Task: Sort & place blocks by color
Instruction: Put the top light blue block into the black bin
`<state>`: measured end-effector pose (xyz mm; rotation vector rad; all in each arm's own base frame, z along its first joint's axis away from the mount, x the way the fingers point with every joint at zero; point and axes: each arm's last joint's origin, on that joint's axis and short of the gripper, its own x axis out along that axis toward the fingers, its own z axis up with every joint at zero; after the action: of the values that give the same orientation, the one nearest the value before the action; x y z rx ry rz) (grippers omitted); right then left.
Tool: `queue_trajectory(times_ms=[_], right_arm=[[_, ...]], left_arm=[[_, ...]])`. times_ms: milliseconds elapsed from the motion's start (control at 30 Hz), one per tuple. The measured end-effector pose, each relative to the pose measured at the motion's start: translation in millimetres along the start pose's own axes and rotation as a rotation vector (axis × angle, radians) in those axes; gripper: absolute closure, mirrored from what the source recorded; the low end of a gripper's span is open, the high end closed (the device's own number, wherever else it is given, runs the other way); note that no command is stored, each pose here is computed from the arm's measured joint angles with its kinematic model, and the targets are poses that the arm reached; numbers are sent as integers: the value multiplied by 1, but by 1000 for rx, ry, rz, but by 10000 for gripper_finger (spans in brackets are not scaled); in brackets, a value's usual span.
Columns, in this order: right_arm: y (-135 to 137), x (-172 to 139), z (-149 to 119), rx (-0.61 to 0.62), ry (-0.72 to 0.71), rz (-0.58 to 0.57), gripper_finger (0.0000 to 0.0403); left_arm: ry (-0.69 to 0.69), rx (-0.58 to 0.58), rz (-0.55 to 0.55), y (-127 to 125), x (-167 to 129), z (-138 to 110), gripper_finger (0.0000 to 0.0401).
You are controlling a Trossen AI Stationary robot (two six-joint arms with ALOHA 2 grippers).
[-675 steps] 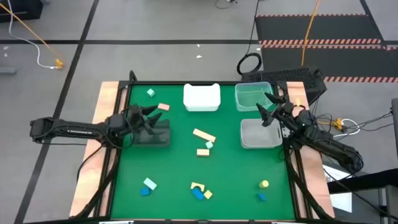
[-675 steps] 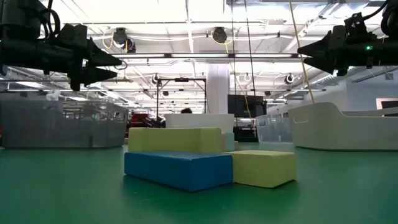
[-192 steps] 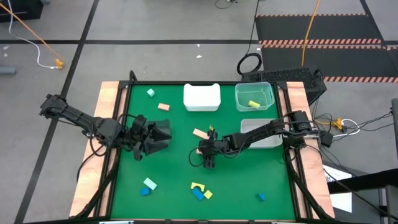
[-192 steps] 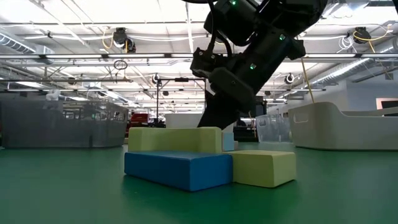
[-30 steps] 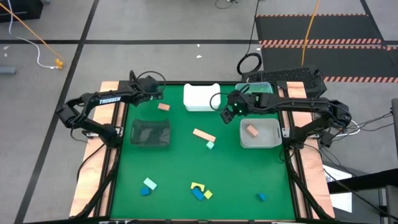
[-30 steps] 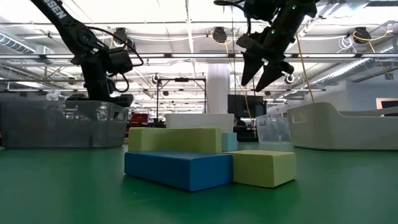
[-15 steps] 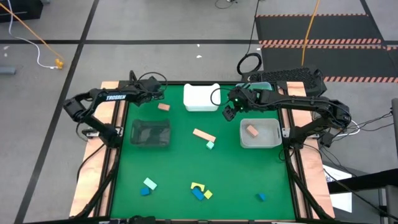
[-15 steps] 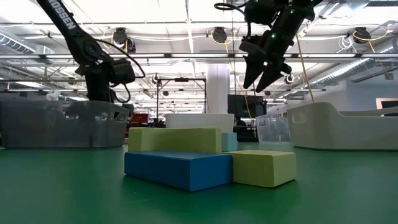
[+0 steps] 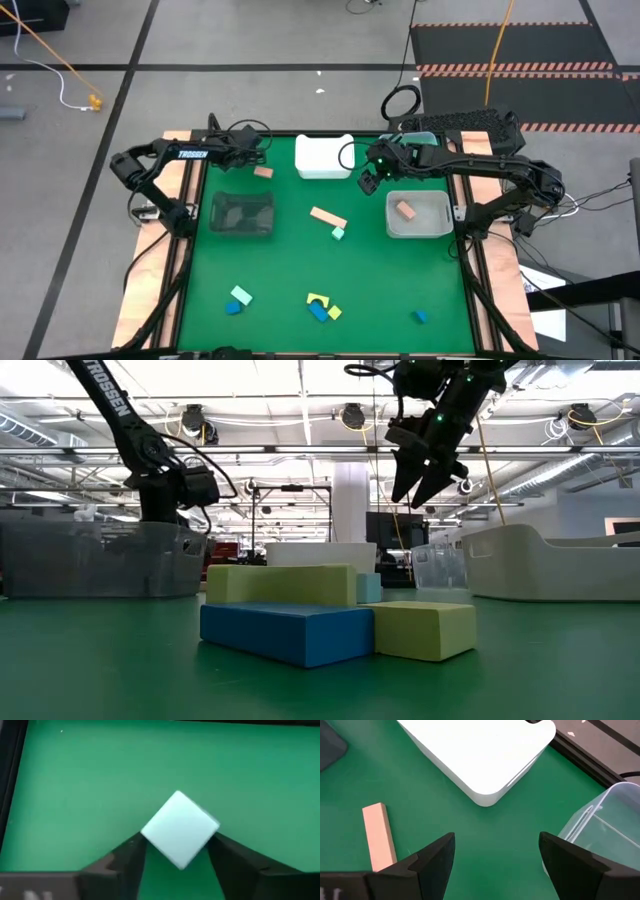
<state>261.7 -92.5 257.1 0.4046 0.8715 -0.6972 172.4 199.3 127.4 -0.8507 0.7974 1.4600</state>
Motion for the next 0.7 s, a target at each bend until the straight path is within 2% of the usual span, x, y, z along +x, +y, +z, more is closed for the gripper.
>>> queue_trajectory(times_ms=[267,333,467,600,700], right_arm=[[0,0,1,2,-7,3,126],[0,0,1,2,-7,3,126],[0,0,1,2,-7,3,126],[0,0,1,2,-7,3,126],[0,0,1,2,-7,2,126]], left_arm=[[-9,22,-10,-1,0,1,373],[-2,16,-20,-2,-1,0,392],[-7,18,-49,-4,-7,0,367],[-25,-9,-69,-3,-16,2,318],[-33,-69,-77,-1,-22,5,276]])
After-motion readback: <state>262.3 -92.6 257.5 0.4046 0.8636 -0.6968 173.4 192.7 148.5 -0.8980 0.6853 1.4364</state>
